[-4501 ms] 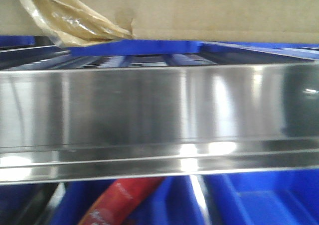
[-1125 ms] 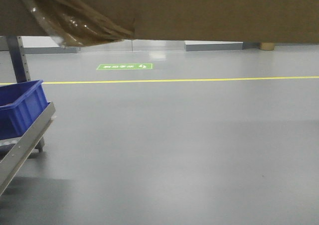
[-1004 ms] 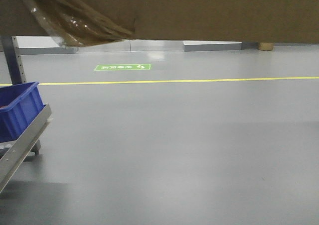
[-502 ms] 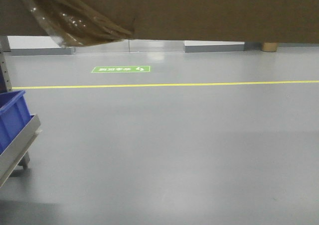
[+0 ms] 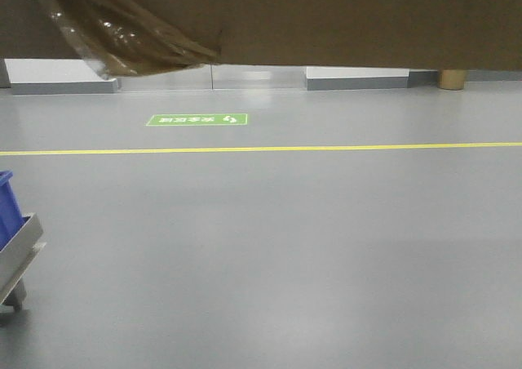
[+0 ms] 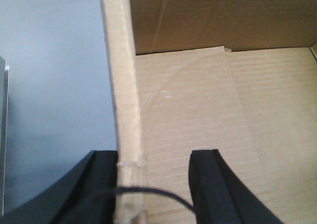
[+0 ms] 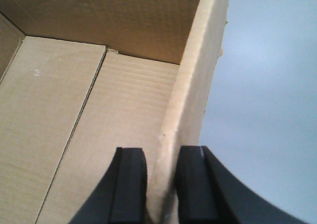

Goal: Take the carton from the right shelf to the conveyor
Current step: 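Hold the carton in both grippers while the base drives away from the shelf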

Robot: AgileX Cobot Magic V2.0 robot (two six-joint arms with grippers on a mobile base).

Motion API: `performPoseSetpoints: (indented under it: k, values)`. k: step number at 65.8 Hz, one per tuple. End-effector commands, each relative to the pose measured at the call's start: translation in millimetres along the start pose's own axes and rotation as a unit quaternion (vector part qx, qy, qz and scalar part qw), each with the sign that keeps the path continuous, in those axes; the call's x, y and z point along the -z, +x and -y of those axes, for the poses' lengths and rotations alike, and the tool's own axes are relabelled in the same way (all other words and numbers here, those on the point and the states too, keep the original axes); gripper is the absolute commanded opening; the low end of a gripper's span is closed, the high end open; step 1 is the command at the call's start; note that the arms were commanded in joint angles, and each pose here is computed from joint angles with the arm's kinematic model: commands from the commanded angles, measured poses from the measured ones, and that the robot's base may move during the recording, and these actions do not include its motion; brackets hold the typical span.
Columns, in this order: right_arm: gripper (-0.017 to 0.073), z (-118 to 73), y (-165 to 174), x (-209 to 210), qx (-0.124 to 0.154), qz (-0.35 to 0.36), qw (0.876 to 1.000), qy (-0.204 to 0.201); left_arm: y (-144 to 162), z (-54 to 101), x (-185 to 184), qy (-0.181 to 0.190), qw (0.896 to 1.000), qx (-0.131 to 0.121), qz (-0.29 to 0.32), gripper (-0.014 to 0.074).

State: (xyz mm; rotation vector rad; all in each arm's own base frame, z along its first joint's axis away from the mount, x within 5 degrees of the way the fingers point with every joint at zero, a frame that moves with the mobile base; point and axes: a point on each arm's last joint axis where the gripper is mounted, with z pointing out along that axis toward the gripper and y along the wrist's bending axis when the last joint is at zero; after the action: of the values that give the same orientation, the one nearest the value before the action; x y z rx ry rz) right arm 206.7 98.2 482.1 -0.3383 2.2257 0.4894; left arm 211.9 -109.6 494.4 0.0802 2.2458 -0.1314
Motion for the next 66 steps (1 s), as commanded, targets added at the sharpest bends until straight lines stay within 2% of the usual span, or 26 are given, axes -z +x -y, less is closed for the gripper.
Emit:
performPoseSetpoints:
  k: [1, 66]
  values:
    - [-0.0064, -4.9, -6.8, 3.2, -0.004, 0.037, 0.999, -0.024, -2.7, 9.7, 6.0, 0.050, 0.998, -0.009, 0.022, -0.0016]
    - [-0.0064, -5.2, -12.0, 3.7, -0.005, 0.066, 0.997, -0.026, -3.1, 9.0, 6.0, 0.046, 0.999, -0.011, 0.024, -0.0016]
